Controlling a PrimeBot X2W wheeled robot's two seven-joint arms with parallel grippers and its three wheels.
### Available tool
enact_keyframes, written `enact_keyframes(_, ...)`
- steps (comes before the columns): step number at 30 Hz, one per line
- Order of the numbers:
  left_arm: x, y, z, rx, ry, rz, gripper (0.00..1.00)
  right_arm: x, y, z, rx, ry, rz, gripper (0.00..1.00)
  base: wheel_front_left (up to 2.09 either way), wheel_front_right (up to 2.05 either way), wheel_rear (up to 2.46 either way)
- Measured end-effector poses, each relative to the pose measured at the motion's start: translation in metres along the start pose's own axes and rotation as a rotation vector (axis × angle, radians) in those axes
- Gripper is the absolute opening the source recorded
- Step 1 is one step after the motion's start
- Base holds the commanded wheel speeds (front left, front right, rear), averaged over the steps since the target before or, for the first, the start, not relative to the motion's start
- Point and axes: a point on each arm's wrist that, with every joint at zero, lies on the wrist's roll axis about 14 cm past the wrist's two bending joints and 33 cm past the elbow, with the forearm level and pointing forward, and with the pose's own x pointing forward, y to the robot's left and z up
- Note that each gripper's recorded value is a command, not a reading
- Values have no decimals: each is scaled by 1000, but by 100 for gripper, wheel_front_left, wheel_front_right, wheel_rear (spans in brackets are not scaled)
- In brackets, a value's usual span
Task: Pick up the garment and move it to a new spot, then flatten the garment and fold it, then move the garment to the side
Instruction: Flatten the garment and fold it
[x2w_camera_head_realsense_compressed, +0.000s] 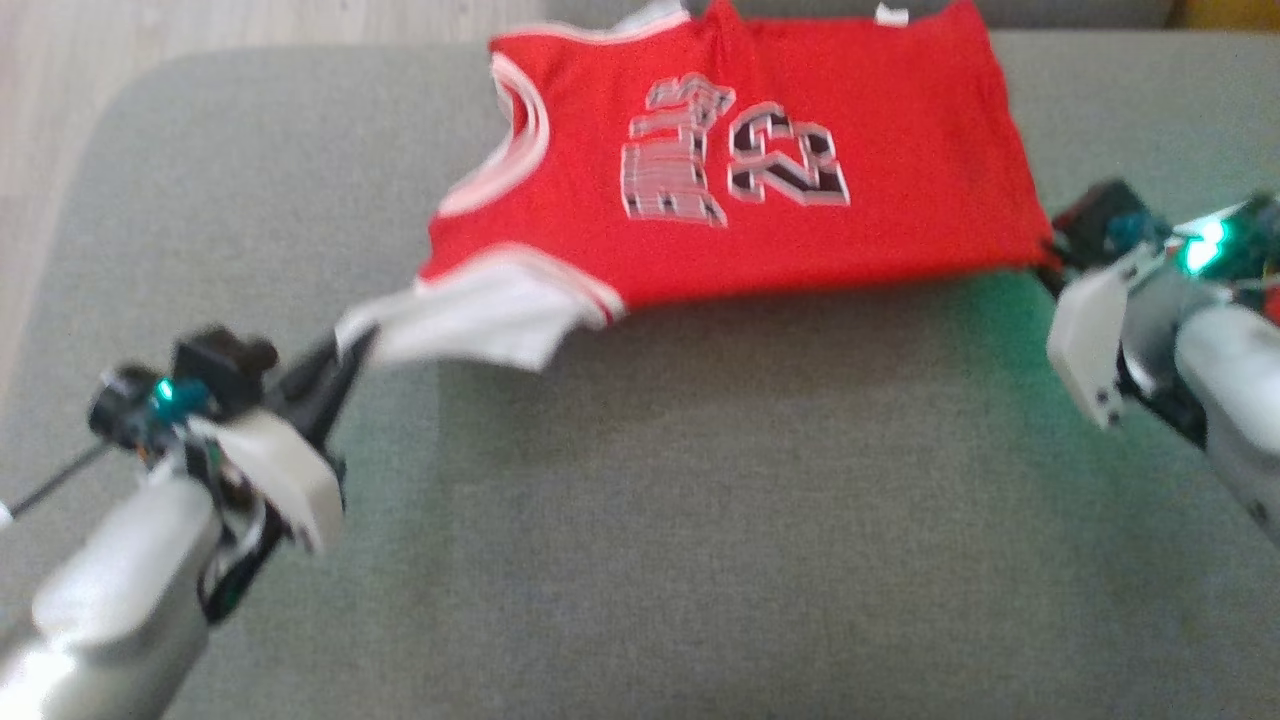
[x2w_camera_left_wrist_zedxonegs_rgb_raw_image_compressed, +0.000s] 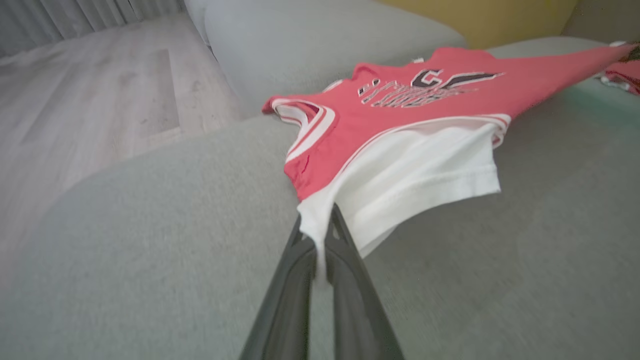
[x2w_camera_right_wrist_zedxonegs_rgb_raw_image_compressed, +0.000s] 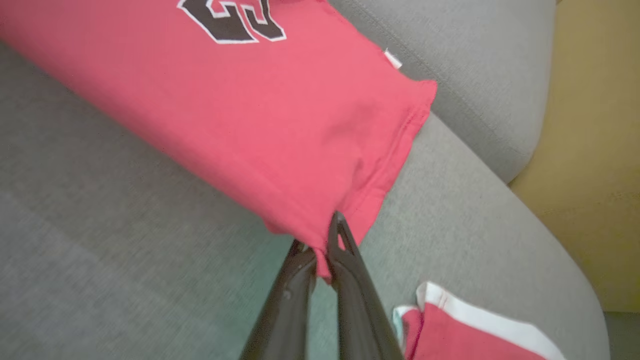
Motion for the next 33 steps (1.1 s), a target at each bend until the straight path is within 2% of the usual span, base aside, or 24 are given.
enact_keyframes(7,-51,-35,-28,2,118,-76,0,-44,25,-18,-12,75,115,0,0,0,0)
enact_keyframes(13,-100,-81,-57,-54,245,-167,0,-84,46,-25,33,135,198,0,0,0,0)
enact_keyframes(18,-126,-104,-51,-80,250,-197,0,-113,74,-44,72,208,294,0,0,0,0)
enact_keyframes(25,-120,-108,-30,-75,210,-205,0,-114,79,-44,94,206,329,0,0,0,0)
enact_keyframes(33,-81,-78,-3,-38,182,-170,0,-91,59,-31,134,185,308,0,0,0,0)
